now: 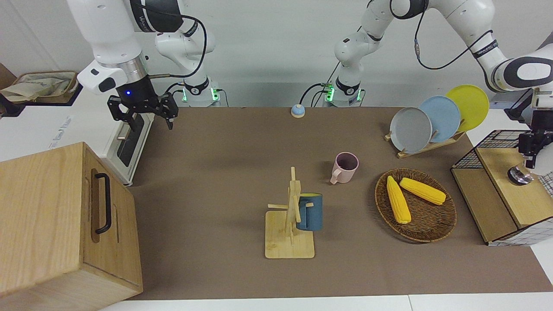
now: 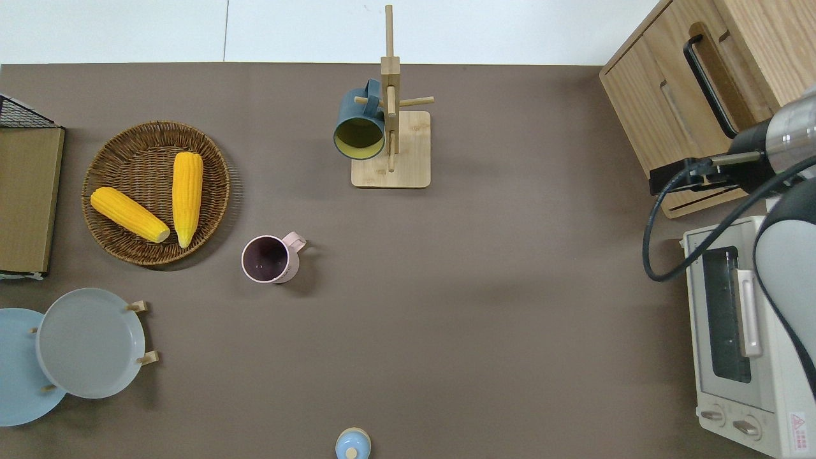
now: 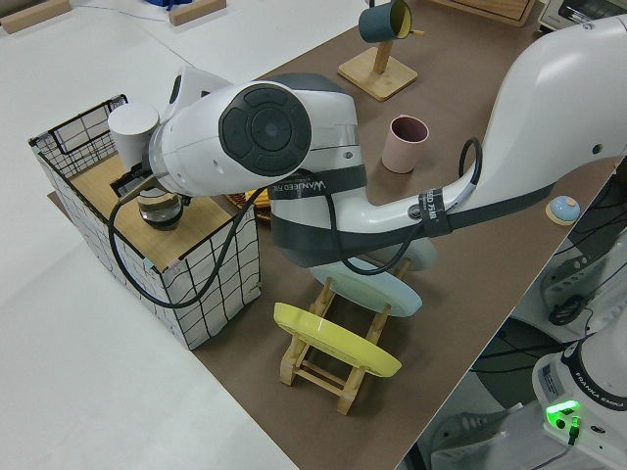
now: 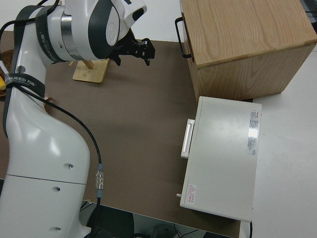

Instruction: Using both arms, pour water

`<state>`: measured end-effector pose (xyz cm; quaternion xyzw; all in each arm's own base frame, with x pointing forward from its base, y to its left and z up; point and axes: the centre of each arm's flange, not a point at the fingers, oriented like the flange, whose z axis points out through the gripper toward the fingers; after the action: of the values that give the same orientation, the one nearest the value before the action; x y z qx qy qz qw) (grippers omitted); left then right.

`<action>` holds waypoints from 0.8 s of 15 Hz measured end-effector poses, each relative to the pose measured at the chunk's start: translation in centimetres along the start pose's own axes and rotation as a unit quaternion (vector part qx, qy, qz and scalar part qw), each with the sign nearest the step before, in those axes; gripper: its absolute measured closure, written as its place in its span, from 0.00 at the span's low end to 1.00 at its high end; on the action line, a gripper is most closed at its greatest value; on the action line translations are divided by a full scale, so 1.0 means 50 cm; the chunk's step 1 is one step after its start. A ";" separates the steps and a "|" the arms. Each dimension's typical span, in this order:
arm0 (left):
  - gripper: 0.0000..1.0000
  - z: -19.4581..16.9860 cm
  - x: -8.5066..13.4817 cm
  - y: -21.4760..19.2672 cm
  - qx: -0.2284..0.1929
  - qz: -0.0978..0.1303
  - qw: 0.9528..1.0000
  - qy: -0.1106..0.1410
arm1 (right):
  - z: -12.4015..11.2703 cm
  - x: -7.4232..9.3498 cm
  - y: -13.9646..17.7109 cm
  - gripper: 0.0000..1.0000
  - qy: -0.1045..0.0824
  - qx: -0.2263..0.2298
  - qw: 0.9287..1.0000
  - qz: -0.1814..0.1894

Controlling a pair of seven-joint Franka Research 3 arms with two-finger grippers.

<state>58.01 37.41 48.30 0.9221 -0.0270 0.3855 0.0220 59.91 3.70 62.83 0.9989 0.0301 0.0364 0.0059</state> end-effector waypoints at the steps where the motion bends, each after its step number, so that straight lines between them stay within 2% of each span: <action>1: 0.37 0.005 -0.006 -0.005 -0.002 -0.001 1.000 0.001 | 0.000 0.000 0.000 0.01 0.000 0.000 1.000 0.000; 8: 0.36 0.008 -0.007 -0.011 -0.004 -0.001 1.000 0.008 | 0.000 0.000 0.000 0.01 0.000 0.000 1.000 0.000; 9: 0.29 0.009 -0.006 -0.011 -0.004 -0.001 1.000 0.009 | 0.000 0.000 0.000 0.01 0.000 0.000 1.000 0.000; 11: 0.00 0.006 0.002 -0.012 -0.003 0.001 1.000 0.013 | 0.000 0.000 0.000 0.01 0.000 0.000 1.000 0.000; 12: 0.00 0.004 0.006 -0.012 -0.002 0.002 1.000 0.015 | 0.000 0.000 0.000 0.01 0.000 0.000 1.000 0.000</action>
<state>58.41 37.99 48.33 0.9162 -0.0292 0.3989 0.0237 59.91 3.70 62.84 0.9989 0.0300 0.0365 0.0059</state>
